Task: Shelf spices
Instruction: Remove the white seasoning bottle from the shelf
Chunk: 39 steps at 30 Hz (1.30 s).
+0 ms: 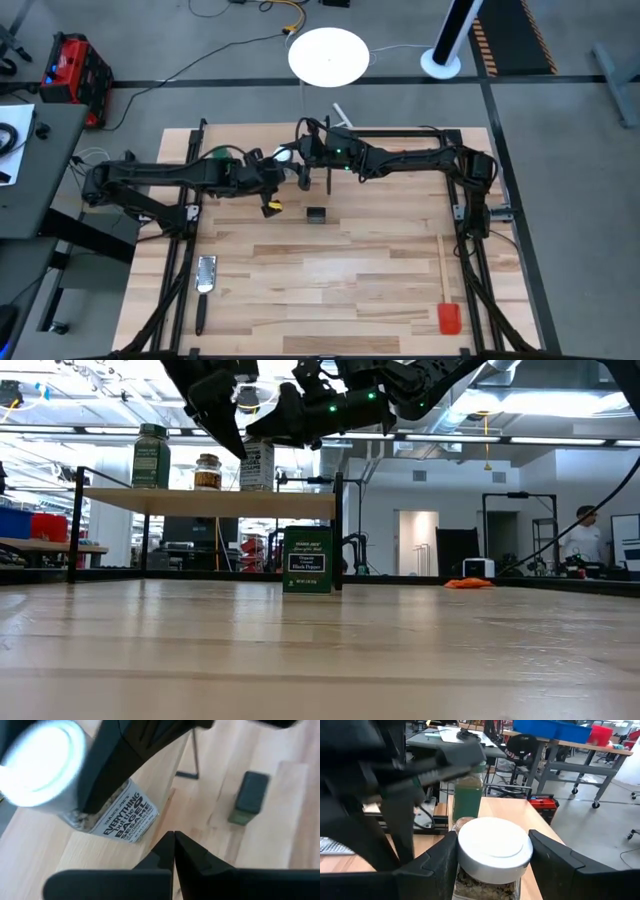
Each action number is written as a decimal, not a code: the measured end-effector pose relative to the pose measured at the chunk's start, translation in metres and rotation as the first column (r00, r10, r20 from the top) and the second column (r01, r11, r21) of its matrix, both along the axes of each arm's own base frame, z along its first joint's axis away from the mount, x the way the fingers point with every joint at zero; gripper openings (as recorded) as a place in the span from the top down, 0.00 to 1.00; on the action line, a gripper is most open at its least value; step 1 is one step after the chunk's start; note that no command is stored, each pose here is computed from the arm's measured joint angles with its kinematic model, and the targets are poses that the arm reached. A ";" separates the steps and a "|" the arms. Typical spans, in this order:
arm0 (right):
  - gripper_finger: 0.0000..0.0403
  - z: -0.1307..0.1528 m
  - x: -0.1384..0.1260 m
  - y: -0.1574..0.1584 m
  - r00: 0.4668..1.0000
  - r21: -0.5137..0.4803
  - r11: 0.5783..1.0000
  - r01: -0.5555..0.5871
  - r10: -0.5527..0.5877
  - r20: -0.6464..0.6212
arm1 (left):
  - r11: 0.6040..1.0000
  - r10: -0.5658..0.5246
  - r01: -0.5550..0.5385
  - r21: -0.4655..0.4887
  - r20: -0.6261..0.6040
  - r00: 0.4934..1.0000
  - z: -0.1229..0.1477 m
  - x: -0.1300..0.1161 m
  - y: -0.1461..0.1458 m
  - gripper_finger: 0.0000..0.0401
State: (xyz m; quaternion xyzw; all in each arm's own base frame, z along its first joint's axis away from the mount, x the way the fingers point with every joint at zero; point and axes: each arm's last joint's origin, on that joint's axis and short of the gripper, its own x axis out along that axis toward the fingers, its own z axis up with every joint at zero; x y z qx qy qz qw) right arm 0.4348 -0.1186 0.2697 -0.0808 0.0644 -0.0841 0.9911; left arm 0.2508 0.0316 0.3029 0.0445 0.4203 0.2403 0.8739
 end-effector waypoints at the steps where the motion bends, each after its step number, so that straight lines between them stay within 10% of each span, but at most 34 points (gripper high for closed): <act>1: 0.48 0.002 -0.001 0.000 1.000 0.003 1.000 -0.010 0.010 -0.007 | 1.000 -0.006 0.006 -0.001 0.015 1.000 0.003 -0.002 -0.002 1.00; 16: 0.48 0.015 -0.013 -0.001 0.984 0.081 0.982 -0.174 0.175 -0.014 | 0.997 -0.073 0.068 0.040 0.154 0.985 0.033 -0.030 -0.029 1.00; 27: 0.48 0.011 -0.018 0.006 0.897 0.175 0.884 -0.433 0.442 -0.020 | 0.994 -0.062 0.043 0.100 0.192 0.979 0.040 -0.038 -0.036 1.00; 39: 0.48 0.016 -0.069 0.048 0.905 0.101 0.905 -0.413 0.420 -0.064 | 0.988 -0.056 0.013 0.152 0.281 0.958 0.055 -0.057 -0.048 1.00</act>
